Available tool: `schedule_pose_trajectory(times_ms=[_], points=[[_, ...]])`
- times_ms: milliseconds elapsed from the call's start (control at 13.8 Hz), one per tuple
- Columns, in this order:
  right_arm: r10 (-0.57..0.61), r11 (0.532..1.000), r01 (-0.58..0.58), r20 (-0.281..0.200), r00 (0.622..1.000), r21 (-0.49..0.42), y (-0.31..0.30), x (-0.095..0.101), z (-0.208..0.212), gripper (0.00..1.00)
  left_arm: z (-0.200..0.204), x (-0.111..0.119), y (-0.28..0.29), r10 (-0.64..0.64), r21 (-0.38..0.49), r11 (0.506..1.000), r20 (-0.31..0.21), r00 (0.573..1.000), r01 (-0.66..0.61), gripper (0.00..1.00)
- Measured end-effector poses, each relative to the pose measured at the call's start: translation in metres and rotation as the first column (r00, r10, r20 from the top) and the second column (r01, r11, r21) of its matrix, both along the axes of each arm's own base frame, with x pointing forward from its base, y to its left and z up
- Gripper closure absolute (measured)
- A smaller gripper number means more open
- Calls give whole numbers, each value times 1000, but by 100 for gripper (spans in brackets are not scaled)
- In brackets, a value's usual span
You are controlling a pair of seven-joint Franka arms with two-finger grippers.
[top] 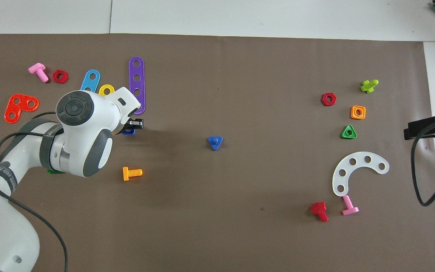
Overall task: Unscrew and place screws in storage area
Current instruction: 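Carry the blue nut with the left gripper beside the pink square piece, then release the blue nut with the left gripper while the right gripper reaches the bolt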
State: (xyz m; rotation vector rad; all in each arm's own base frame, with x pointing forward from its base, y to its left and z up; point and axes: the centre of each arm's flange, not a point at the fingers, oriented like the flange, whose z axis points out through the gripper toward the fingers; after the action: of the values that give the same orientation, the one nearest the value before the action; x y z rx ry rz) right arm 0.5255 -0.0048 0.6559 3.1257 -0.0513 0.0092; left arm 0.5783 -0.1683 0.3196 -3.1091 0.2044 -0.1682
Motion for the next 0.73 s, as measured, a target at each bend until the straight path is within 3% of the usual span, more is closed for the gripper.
schedule_pose_trajectory(times_ms=[435, 508, 726], points=[[41, 999, -42, 58, 997, 12, 123, 29, -42, 0, -17, -14, 4, -17, -7, 1000, 16, 1000, 17, 54], [28, 999, -29, 60, 998, 16, 148, 32, -52, 0, -17, -14, 4, -19, -7, 1000, 17, 1000, 19, 50], [-13, 999, 11, 69, 998, 31, 227, 39, -89, 0, -8, -13, 4, -20, -11, 1000, 32, 999, 20, 15]])
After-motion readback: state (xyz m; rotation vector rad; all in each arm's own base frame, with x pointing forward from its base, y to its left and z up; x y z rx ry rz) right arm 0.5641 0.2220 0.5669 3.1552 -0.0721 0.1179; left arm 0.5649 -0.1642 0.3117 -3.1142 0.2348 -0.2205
